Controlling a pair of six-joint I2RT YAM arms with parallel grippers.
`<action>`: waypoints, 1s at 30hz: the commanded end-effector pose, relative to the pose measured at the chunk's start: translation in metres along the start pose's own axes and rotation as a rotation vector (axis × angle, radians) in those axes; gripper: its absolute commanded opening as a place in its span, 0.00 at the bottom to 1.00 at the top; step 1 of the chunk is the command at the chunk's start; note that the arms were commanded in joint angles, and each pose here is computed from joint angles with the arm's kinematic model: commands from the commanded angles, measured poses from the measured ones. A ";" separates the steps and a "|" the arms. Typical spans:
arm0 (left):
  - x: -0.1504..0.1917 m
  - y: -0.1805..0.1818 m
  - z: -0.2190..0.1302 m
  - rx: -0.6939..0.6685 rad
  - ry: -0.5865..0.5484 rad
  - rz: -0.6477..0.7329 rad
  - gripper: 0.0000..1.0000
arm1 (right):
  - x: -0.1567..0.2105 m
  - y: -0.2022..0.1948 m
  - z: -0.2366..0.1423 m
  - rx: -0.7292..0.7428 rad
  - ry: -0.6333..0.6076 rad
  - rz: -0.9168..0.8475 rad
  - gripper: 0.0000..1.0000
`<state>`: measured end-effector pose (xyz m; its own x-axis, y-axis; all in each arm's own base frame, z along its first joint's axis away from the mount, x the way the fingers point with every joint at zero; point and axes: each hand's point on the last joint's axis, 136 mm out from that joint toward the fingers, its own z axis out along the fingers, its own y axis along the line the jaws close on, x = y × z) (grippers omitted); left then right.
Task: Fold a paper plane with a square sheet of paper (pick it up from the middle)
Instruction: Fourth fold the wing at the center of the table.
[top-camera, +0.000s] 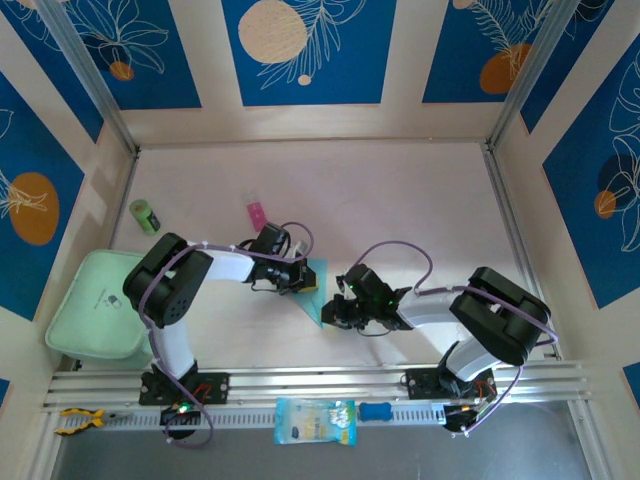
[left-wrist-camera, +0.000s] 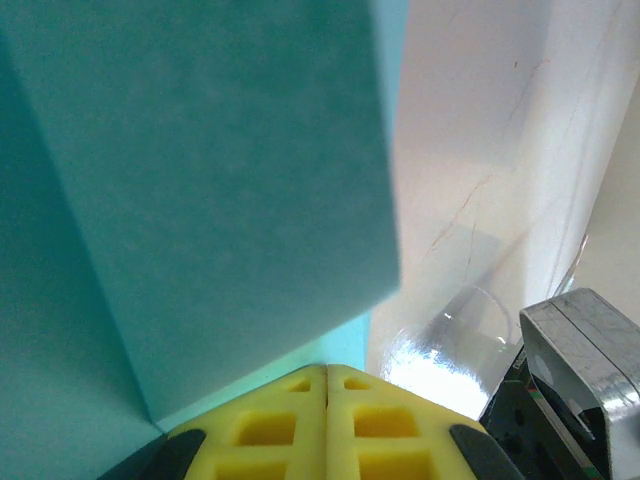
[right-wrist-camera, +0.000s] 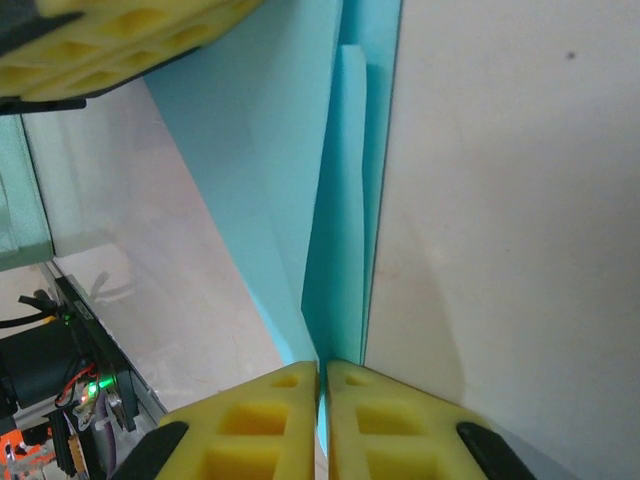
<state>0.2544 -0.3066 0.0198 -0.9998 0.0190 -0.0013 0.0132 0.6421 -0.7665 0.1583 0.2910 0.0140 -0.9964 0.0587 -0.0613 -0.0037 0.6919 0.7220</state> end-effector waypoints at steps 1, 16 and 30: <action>0.014 0.027 0.000 -0.099 0.017 -0.058 0.05 | 0.029 -0.038 -0.003 0.140 0.096 0.049 0.13; 0.014 0.028 -0.001 -0.104 0.008 -0.065 0.05 | 0.036 -0.040 -0.004 0.148 0.124 0.043 0.09; 0.016 0.032 0.000 -0.113 0.006 -0.075 0.05 | 0.044 -0.031 -0.004 0.119 0.173 0.010 0.06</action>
<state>0.2503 -0.3034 0.0188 -0.9999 0.0071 0.0120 -0.0045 0.6517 -0.7585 0.1479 0.2866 0.0125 -0.9985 0.0162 -0.0517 -0.0247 0.7126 0.7012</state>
